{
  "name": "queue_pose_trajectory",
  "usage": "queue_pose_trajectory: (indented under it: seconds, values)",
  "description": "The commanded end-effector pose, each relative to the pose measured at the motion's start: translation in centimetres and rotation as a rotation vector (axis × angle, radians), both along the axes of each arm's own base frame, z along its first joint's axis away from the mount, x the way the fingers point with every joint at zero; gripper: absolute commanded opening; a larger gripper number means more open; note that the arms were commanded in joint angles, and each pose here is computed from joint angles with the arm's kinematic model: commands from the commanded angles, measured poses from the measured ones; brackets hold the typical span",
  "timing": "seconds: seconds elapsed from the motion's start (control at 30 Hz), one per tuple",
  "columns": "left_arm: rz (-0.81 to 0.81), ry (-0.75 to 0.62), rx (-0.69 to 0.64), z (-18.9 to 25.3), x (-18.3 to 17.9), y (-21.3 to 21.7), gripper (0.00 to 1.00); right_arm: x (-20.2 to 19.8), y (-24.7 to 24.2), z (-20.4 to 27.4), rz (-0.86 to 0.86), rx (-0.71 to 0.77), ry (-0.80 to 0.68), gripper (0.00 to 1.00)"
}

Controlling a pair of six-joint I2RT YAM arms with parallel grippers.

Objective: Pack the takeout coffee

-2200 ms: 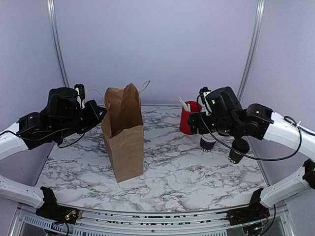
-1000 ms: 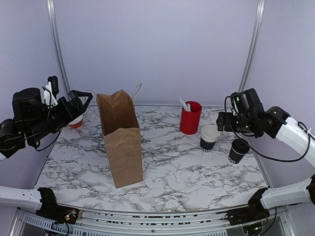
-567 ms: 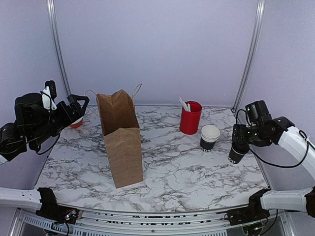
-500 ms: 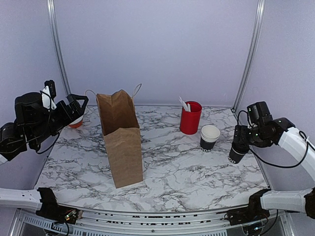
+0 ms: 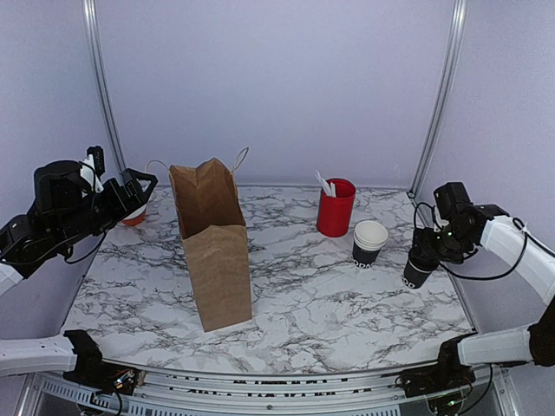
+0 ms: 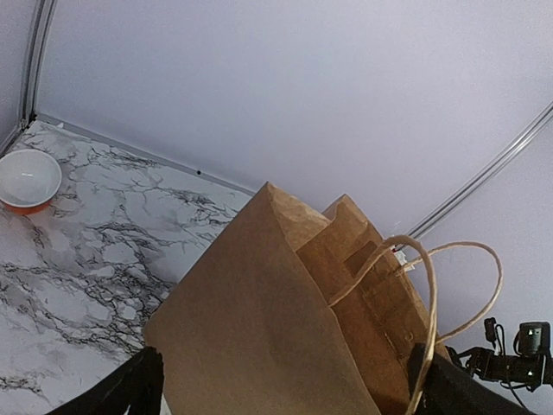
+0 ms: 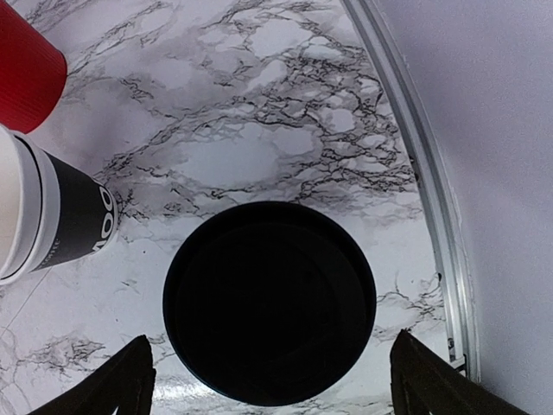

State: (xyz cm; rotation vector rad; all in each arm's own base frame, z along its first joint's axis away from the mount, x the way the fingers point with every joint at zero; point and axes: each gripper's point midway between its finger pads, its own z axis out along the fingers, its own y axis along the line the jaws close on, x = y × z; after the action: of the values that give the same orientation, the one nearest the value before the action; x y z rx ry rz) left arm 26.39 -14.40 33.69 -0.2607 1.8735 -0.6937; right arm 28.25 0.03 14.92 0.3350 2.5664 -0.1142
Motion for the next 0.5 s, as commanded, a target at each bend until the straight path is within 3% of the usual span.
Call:
queue_pose_trajectory:
  seconds: [0.0, 0.47]
  values:
    - [-0.031, -0.011, -0.022, 0.3, -0.2, -0.2, 0.99, 0.5, 0.2, 0.1, 0.02, 0.015, -0.004, 0.91]
    - [-0.038, -0.011, -0.023, 0.3, -0.1, -0.1, 0.99, 1.0, -0.2, -1.4, 0.013, 0.051, 0.025, 0.82]
